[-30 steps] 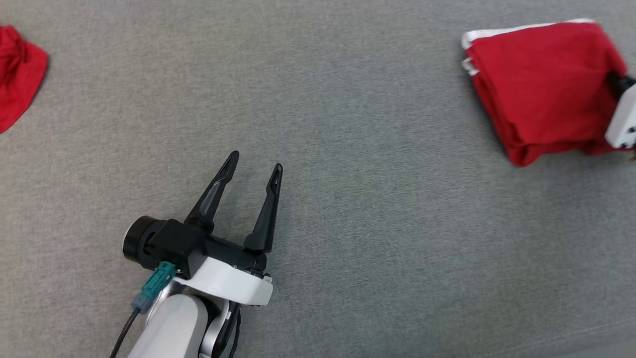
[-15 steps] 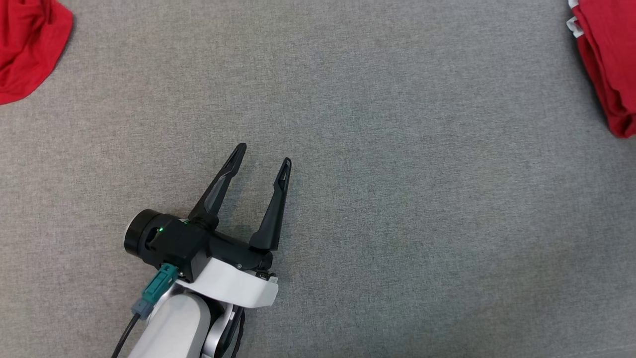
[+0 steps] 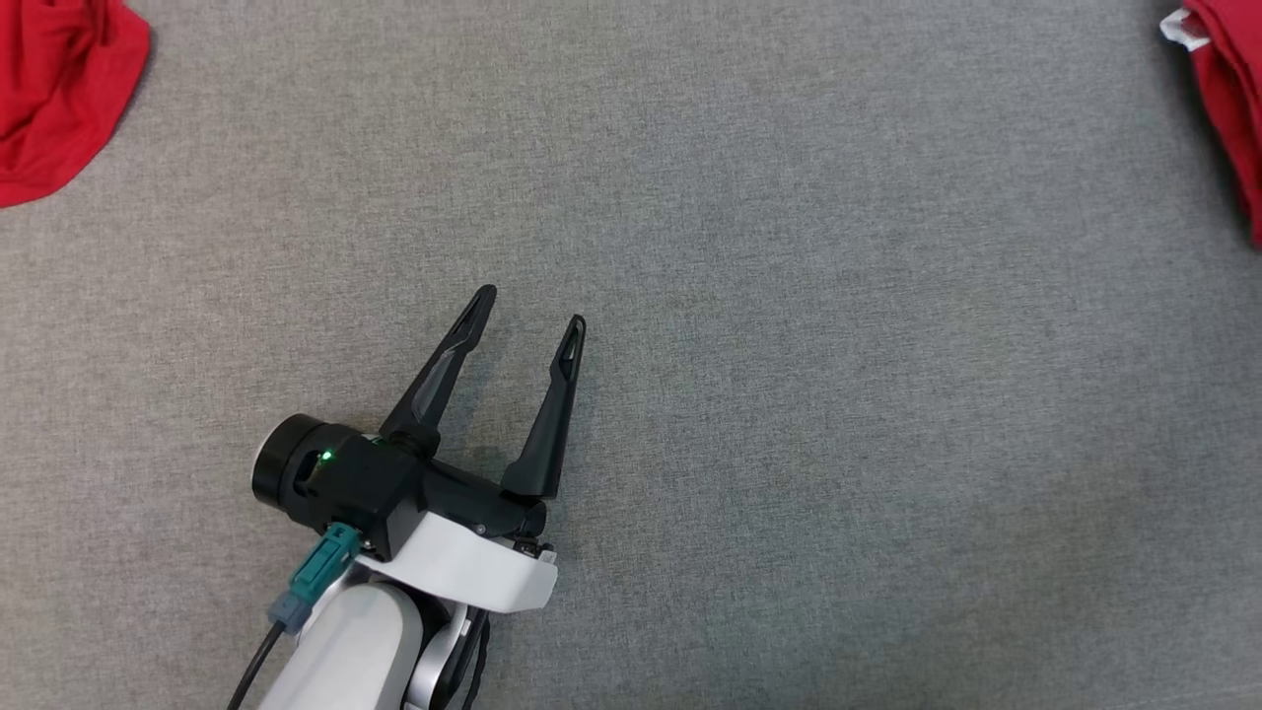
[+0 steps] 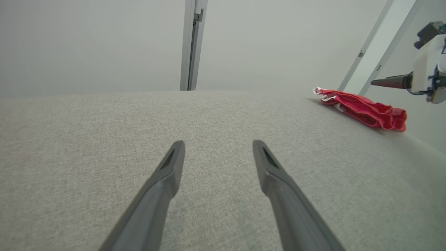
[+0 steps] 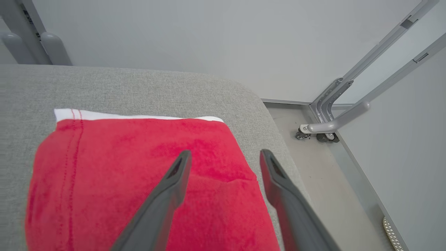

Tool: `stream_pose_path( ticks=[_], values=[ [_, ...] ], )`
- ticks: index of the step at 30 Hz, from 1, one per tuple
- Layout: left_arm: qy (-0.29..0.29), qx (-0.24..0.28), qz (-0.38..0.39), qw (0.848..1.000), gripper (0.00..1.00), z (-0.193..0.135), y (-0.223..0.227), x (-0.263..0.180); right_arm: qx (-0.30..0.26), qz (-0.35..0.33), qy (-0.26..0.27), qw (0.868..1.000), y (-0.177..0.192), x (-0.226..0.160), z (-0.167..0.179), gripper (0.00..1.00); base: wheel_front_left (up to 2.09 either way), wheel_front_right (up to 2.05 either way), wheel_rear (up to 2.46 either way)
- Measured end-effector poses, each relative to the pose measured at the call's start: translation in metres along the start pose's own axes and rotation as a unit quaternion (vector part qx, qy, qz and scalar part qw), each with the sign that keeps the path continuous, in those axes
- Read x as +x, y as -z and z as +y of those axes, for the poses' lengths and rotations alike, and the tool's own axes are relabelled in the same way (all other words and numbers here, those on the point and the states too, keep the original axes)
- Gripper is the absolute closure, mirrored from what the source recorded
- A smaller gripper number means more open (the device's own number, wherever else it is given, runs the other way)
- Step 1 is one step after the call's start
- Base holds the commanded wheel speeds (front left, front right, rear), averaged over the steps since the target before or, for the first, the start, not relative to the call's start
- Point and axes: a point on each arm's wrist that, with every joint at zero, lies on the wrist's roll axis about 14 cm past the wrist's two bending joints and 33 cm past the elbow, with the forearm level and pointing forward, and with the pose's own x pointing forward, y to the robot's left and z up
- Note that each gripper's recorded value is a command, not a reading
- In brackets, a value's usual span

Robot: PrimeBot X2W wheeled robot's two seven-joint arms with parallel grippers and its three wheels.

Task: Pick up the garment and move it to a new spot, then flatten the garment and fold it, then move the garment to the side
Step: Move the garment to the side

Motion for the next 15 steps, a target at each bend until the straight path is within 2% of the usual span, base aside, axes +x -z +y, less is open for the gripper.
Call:
stream_pose_path(
  ticks=[7, 15],
  values=[
    [-0.001, 0.002, -0.015, 1.0, 0.0, -0.003, -0.012, -0.002, 0.016, -0.042, -0.016, 0.999, -0.018, -0.011, 0.016, 0.0, 0.0, 0.0, 0.0],
    [-0.032, 0.006, -0.032, 0.999, 0.0, 0.006, -0.029, -0.018, 0.022, -0.106, -0.065, 0.992, -0.052, -0.045, 0.056, 0.0, 0.0, 0.0, 0.0]
  ],
)
